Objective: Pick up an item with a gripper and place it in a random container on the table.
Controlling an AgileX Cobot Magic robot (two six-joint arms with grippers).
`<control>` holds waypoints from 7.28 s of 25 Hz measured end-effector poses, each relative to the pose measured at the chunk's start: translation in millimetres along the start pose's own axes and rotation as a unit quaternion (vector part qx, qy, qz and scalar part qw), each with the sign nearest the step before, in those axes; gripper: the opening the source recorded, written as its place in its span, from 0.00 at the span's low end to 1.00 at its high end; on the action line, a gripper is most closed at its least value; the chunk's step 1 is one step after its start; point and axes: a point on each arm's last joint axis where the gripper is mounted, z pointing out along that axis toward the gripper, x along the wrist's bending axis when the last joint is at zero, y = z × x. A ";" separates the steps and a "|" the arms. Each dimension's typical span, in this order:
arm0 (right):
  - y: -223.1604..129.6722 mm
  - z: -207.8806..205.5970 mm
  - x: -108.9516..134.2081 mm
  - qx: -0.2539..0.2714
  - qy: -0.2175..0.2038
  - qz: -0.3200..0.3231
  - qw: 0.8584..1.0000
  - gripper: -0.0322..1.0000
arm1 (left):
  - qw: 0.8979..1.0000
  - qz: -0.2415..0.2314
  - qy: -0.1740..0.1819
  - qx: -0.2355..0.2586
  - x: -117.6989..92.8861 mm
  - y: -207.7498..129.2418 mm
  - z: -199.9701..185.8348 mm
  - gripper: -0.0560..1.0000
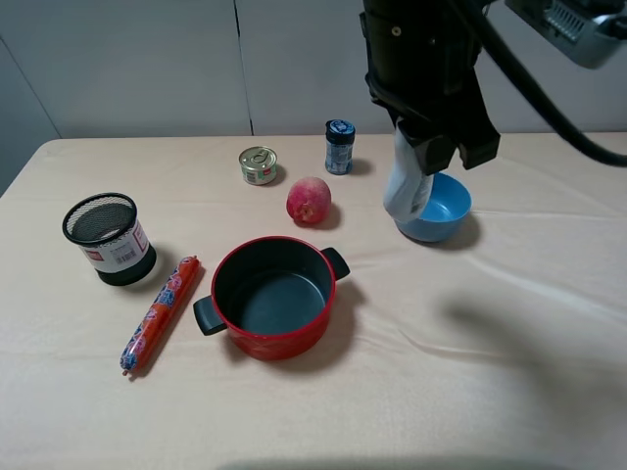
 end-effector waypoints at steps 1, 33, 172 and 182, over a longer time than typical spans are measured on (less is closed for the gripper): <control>0.0 0.0 0.0 0.000 0.000 0.000 1.000 0.70 | 1.000 -0.003 0.003 0.002 0.3 -3.5 -3.8 0.47; 0.0 0.0 0.0 0.000 0.000 0.000 1.000 0.70 | 0.973 -0.212 0.072 0.050 51.1 -178.2 -100.3 0.47; 0.0 0.0 0.1 0.000 0.001 0.000 1.000 0.70 | 0.919 -0.369 0.107 0.093 132.7 -303.4 13.8 0.92; 0.0 0.0 0.1 0.000 0.001 0.000 1.000 0.70 | 0.919 -0.366 0.130 0.063 122.3 -299.8 -21.9 0.95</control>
